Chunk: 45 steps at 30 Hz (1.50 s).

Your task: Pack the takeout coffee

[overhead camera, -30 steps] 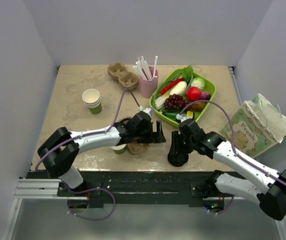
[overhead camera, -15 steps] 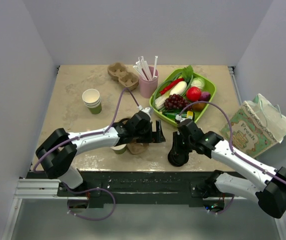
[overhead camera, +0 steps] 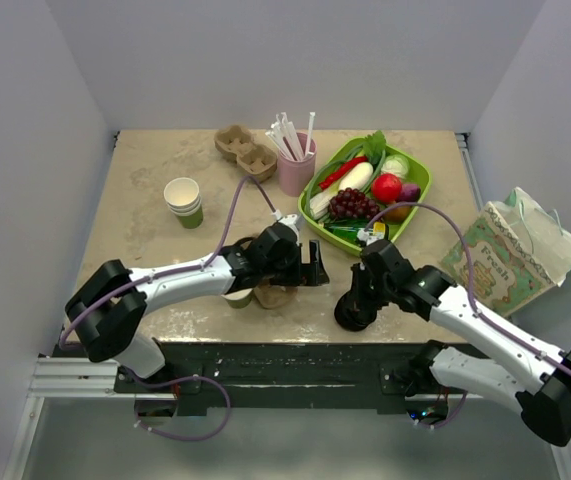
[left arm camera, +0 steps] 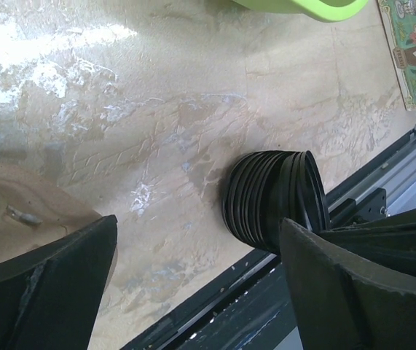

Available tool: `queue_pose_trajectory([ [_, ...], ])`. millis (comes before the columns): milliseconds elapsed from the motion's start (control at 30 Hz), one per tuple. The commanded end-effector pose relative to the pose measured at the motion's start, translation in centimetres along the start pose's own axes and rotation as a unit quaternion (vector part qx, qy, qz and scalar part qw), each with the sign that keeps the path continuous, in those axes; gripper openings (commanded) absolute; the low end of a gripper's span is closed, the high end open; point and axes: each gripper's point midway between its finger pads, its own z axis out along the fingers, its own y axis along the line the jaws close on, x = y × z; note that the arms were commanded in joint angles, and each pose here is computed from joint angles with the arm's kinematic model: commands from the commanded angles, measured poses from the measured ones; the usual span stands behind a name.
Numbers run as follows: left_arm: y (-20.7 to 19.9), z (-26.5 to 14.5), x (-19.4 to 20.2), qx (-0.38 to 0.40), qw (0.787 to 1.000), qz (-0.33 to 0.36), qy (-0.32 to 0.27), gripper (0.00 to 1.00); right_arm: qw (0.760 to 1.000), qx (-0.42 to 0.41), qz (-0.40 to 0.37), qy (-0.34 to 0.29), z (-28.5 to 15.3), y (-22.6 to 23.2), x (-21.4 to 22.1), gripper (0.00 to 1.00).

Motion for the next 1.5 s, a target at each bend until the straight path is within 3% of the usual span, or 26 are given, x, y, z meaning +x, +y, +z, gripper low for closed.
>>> queue_pose_trajectory([
  [0, -1.8, -1.4, -1.5, 0.037, 0.998, 0.034, -0.032, 0.98, 0.999, -0.01, 0.007, -0.031, -2.3, 0.9, -1.7, 0.0],
  [333, -2.9, -3.0, -1.7, 0.073, 0.993, 0.083, -0.042, 1.0, 0.999, -0.016, -0.009, -0.045, -2.8, 1.0, -2.1, 0.0],
  [567, -3.9, -6.2, -2.2, 0.114, 0.979, 0.148, -0.078, 1.0, 0.982, -0.11, -0.066, -0.137, -8.3, 5.0, -6.1, 0.0],
  [800, -5.5, -12.2, -2.6, 0.214, 0.941, 0.191, -0.181, 1.0, 0.933, -0.276, -0.03, -0.23, -14.7, 11.5, -9.8, 0.0],
  [867, -6.6, -14.5, -3.0, 0.253, 0.923, 0.188, -0.218, 1.0, 0.918, -0.321, -0.03, -0.229, -15.6, 13.0, -9.8, 0.0],
  [967, -6.8, -16.0, -2.7, 0.289, 0.909, 0.175, -0.244, 1.0, 0.863, -0.439, -0.046, -0.246, -18.7, 16.8, -10.2, 0.0],
  [1000, -7.0, -16.5, -2.7, 0.297, 0.907, 0.168, -0.248, 1.0, 0.851, -0.471, -0.048, -0.226, -19.3, 17.6, -9.5, 0.0],
  [1233, -9.4, -20.6, -2.4, 0.381, 0.867, 0.176, -0.27, 0.99, 0.818, -0.532, -0.077, -0.204, -21.7, 19.4, -8.7, 0.0],
  [1300, -9.6, -21.6, -2.6, 0.387, 0.861, 0.173, -0.282, 0.99, 0.824, -0.519, -0.088, -0.211, -21.7, 19.1, -8.8, 0.0],
  [1333, -8.9, -21.1, -2.9, 0.364, 0.872, 0.165, -0.282, 0.99, 0.826, -0.508, -0.098, -0.223, -22.2, 19.1, -9.2, 0.0],
  [1400, -8.8, -22.0, -3.7, 0.35, 0.877, 0.154, -0.292, 1.0, 0.859, -0.442, -0.131, -0.224, -19.9, 17.4, -9.1, 0.0],
  [1467, -7.9, -21.8, -3.8, 0.324, 0.892, 0.135, -0.284, 1.0, 0.865, -0.426, -0.162, -0.21, -19.5, 17.2, -8.8, 0.0],
])
